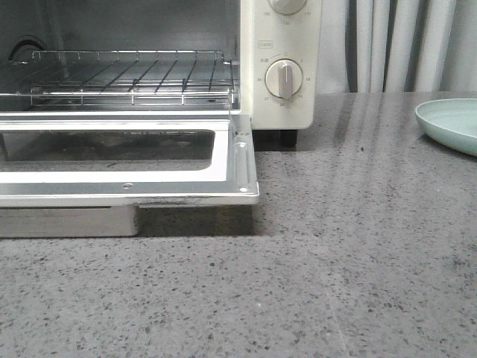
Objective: Put bread in oven
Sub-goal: 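Grasp the orange-striped croissant with the right gripper and lift it, then carry the croissant into the oven and release it on the rack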
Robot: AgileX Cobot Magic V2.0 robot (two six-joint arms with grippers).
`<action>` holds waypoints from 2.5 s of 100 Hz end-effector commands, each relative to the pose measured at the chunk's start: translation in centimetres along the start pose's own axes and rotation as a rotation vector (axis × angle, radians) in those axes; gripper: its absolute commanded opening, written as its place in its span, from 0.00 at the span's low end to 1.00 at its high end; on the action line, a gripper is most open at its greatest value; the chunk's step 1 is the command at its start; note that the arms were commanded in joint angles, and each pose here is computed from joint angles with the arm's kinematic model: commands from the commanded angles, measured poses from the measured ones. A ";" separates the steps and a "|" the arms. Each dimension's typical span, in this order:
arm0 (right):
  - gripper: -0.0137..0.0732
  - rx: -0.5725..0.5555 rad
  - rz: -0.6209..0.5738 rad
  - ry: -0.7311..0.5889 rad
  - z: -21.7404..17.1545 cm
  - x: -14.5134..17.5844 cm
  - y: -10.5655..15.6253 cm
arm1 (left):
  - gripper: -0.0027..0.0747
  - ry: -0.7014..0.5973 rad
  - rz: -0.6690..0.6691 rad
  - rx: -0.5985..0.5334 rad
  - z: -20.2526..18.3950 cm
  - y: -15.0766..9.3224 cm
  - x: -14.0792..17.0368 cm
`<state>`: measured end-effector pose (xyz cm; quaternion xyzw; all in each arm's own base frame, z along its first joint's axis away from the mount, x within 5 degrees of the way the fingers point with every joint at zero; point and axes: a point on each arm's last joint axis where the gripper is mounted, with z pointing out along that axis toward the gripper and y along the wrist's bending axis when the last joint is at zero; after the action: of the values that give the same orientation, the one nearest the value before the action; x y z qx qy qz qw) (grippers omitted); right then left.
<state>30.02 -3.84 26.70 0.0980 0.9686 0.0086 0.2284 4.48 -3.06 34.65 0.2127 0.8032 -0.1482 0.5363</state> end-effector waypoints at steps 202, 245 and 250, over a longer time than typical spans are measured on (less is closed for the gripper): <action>0.08 -0.345 -1.002 -0.552 -9.8 1.3 33.8 | 0.01 -0.305 -0.064 0.009 -0.9 0.0 -3.3; 0.36 -0.320 -1.051 -0.681 -9.8 0.5 34.4 | 0.01 -0.305 -0.064 0.009 -0.9 0.0 -3.3; 0.52 -0.324 -1.050 -0.687 -9.8 0.5 34.4 | 0.01 -0.305 -0.064 0.009 -0.9 0.0 -3.3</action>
<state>31.35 30.94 32.53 -0.4203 0.8147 0.0160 0.3993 4.90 -3.37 36.40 0.1800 0.7493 -0.1874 0.6091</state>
